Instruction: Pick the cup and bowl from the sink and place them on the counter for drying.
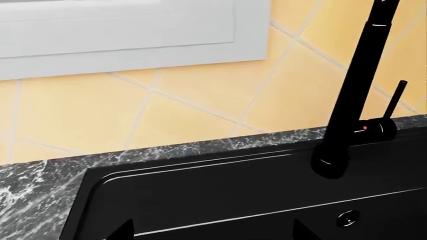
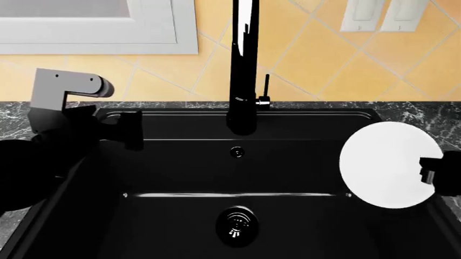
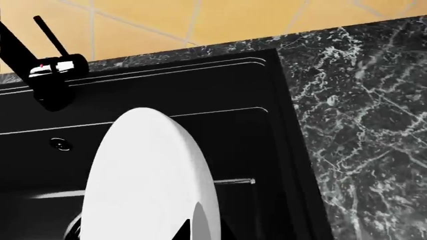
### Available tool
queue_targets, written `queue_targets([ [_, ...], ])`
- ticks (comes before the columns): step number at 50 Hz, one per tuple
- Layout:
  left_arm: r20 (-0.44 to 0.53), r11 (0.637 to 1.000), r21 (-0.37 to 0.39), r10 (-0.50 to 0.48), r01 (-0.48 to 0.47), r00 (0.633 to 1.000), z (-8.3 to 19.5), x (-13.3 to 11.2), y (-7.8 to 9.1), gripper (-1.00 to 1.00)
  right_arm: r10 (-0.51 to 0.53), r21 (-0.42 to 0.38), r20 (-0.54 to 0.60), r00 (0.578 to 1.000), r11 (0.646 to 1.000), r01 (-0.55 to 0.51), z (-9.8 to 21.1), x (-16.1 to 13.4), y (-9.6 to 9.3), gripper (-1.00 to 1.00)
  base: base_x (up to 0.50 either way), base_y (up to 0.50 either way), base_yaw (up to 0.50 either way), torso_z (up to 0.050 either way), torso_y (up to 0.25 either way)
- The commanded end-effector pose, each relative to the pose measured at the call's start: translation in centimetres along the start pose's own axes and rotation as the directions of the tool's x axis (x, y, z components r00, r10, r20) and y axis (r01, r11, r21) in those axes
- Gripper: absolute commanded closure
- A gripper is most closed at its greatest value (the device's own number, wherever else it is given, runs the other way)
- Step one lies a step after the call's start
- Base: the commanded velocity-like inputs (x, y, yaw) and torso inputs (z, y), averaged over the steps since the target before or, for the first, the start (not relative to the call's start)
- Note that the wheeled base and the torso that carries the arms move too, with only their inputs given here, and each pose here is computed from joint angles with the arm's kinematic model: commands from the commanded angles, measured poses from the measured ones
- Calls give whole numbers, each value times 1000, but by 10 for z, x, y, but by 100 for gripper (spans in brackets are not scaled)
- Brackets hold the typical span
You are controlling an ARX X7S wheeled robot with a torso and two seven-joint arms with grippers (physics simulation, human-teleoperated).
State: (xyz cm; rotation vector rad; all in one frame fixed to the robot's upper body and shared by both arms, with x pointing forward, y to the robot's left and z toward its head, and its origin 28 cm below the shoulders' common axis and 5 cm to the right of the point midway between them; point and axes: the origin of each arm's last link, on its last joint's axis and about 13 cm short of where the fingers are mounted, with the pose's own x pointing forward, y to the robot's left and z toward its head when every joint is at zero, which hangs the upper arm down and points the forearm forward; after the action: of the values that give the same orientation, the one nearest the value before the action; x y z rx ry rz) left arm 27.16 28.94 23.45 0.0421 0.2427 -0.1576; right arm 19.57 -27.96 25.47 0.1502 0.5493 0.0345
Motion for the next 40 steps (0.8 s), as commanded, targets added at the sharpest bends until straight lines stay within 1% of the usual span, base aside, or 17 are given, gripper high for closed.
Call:
queue_targets([
  [1, 24, 1000, -23, -20, 21, 999, 3, 2, -3, -100, -173, 166, 111, 979, 974, 153, -1, -36, -26, 100, 0, 0, 0, 0, 0],
  [2, 26, 1000, -23, -20, 20, 999, 4, 0, 0, -100, -215, 215, 113, 970, 958, 187, -4, -38, -29, 100, 0, 0, 0, 0, 0],
  [3, 26, 1000, -22, -19, 20, 999, 3, 1, -2, -100, -219, 206, 107, 970, 959, 194, -5, -39, -30, 100, 0, 0, 0, 0, 0],
  [4, 26, 1000, -24, -18, 19, 1000, 3, 1, -1, -100, -258, 235, 89, 962, 944, 232, -7, -41, -33, 100, 0, 0, 0, 0, 0],
  [5, 25, 999, -28, -17, 17, 1000, 1, 0, 0, -100, -261, 280, 132, 956, 935, 217, -8, -42, -34, 100, 0, 0, 0, 0, 0],
  [7, 19, 999, -28, -18, 19, 1000, -1, 2, -1, -100, -293, 333, 146, 945, 914, 232, -8, -43, -38, 100, 0, 0, 0, 0, 0],
  [8, 19, 999, -28, -19, 19, 1000, -1, 3, -2, -100, -303, 336, 153, 941, 911, 239, -8, -43, -39, 100, 0, 0, 0, 0, 0],
  [9, 19, 999, -29, -21, 21, 1000, -2, 2, -3, -100, -329, 373, 163, 930, 893, 250, -8, -44, -41, 100, 0, 0, 0, 0, 0],
  [10, 20, 999, -31, -20, 21, 1000, -2, 2, -3, -100, -384, 379, 142, 912, 873, 308, -8, -42, -43, 100, 0, 0, 0, 0, 0],
  [13, 24, 999, -32, -20, 20, 1000, -2, 0, -2, -100, -422, 401, 170, 891, 855, 329, -9, -42, -46, 100, 0, 0, 0, 0, 0],
  [15, 25, 999, -28, -28, 29, 999, -2, -1, -5, -100, -457, 457, 184, 870, 824, 336, -10, -39, -48, 100, 0, 0, 0, 0, 0],
  [18, 22, 999, -32, -23, 24, 999, -4, -1, -2, -100, -514, 500, 182, 838, 783, 372, -10, -36, -53, 100, 0, 0, 0, 0, 0],
  [19, 22, 999, -32, -23, 24, 999, -5, -1, -3, -100, -531, 494, 175, 829, 775, 393, -10, -35, -53, 100, 0, 0, 0, 0, 0],
  [28, 25, 999, -32, -29, 29, 999, -6, -4, -4, -100, -605, 603, 177, 776, 690, 401, -16, -29, -62, 100, 0, 0, 0, 0, 1],
  [32, 27, 999, -35, -29, 30, 999, -7, -4, -5, -100, -648, 620, 168, 743, 655, 431, -23, -26, -66, 100, 0, 0, 0, 0, 0],
  [36, 31, 999, -35, -27, 28, 999, -6, -7, -4, -100, -711, 659, 147, 688, 589, 468, -34, -20, -72, 100, 0, 0, 0, 0, 0],
  [40, 28, 999, -36, -25, 26, 999, -8, -8, -5, -100, -745, 699, 123, 656, 534, 476, -44, -12, -75, 100, 0, 0, 0, 0, 0],
])
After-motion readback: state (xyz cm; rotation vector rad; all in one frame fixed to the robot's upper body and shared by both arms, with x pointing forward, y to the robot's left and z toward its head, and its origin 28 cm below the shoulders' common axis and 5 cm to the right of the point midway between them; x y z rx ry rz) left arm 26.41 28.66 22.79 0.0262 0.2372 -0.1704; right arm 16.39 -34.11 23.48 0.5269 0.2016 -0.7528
